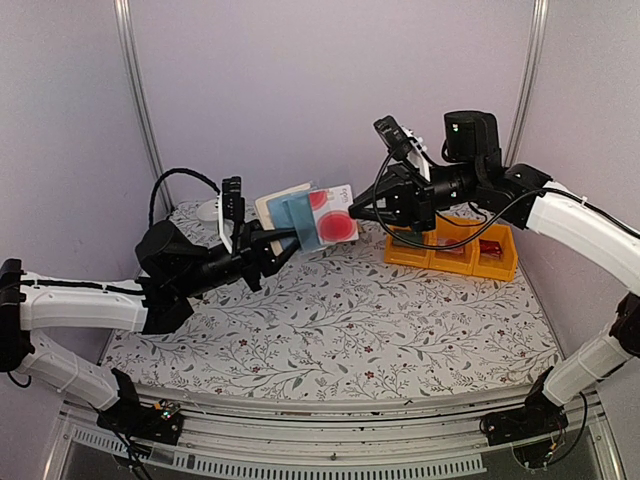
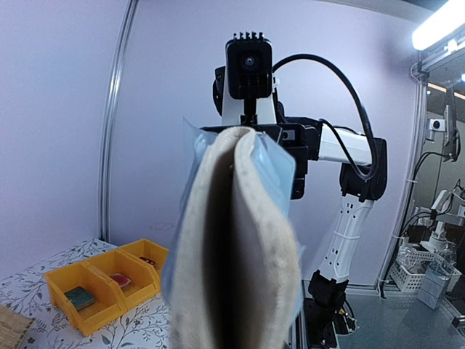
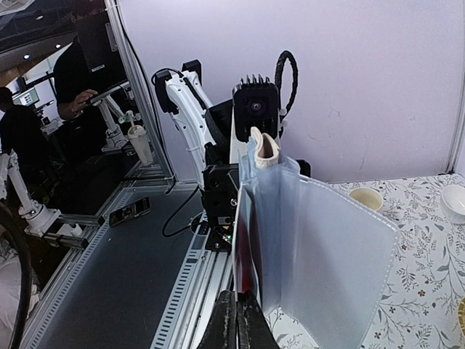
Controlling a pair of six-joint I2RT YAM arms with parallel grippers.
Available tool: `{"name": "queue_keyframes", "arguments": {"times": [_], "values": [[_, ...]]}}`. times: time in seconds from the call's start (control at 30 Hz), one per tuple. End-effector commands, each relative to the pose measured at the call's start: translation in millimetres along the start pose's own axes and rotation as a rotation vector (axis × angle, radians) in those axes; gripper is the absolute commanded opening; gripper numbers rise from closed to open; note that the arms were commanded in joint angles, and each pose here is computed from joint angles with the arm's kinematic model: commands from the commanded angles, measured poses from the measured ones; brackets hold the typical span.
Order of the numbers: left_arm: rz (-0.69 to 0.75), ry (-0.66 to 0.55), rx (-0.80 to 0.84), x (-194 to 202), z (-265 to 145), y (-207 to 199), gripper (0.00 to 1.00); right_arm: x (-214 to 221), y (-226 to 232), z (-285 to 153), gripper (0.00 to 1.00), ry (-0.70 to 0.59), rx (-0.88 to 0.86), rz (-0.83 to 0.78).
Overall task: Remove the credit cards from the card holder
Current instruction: Remove the credit card from the card slot, then place the credit card in the card box.
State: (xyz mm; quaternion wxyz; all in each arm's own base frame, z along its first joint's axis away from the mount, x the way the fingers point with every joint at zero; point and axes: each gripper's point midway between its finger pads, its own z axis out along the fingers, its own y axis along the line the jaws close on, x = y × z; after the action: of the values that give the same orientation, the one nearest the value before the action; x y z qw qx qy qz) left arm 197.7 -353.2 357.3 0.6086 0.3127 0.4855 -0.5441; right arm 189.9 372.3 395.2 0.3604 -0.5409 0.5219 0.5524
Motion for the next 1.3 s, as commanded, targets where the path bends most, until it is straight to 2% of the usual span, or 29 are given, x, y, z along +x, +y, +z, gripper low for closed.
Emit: {"name": "queue_keyframes", "arguments": {"times": [0.0,0.13,0.23,0.37,0.47,0.6,0.73,0.9,1.03,1.13,1.17,1.27], "values": [[0.003,-0.021,-0.028,-6.7,3.2,8.3,0.0,3.0,12.2,7.0,0.04,-0.004,-0.088,0.017],[-0.001,-0.017,-0.028,-4.7,3.2,9.0,0.0,6.5,6.9,11.0,0.16,0.001,-0.09,0.039],[-0.005,-0.016,-0.029,-3.9,3.4,9.5,0.0,5.7,8.0,15.0,0.18,0.0,-0.1,0.039],[-0.002,-0.024,-0.025,-5.8,3.1,8.4,0.0,5.0,5.0,17.1,0.15,0.0,-0.075,0.035],[-0.002,-0.024,-0.024,-5.5,2.3,7.9,0.0,8.4,-0.5,17.4,0.03,0.013,-0.039,0.045],[0.0,-0.02,-0.051,-4.0,-1.1,11.9,0.0,8.7,-9.3,7.5,0.01,0.036,0.041,0.039],[-0.014,0.016,-0.165,3.3,-7.7,32.6,0.0,9.8,-40.5,-26.7,0.01,0.061,0.203,0.042],[-0.042,0.031,-0.276,9.6,-21.0,55.8,0.0,17.9,-68.2,-62.0,0.02,0.078,0.315,0.127],[-0.049,0.056,-0.355,15.7,-31.4,72.4,0.0,21.0,-96.4,-97.9,0.01,0.112,0.453,0.119],[-0.058,0.06,-0.402,18.2,-39.5,81.7,0.0,26.6,-133.5,-143.6,0.01,0.038,0.584,0.253],[-0.062,0.058,-0.415,18.4,-42.4,84.2,0.0,31.3,-145.1,-158.9,0.01,-0.014,0.624,0.342],[-0.068,0.056,-0.446,20.3,-47.7,89.6,0.0,53.7,-176.2,-199.5,0.01,-0.15,0.743,0.478]]}}
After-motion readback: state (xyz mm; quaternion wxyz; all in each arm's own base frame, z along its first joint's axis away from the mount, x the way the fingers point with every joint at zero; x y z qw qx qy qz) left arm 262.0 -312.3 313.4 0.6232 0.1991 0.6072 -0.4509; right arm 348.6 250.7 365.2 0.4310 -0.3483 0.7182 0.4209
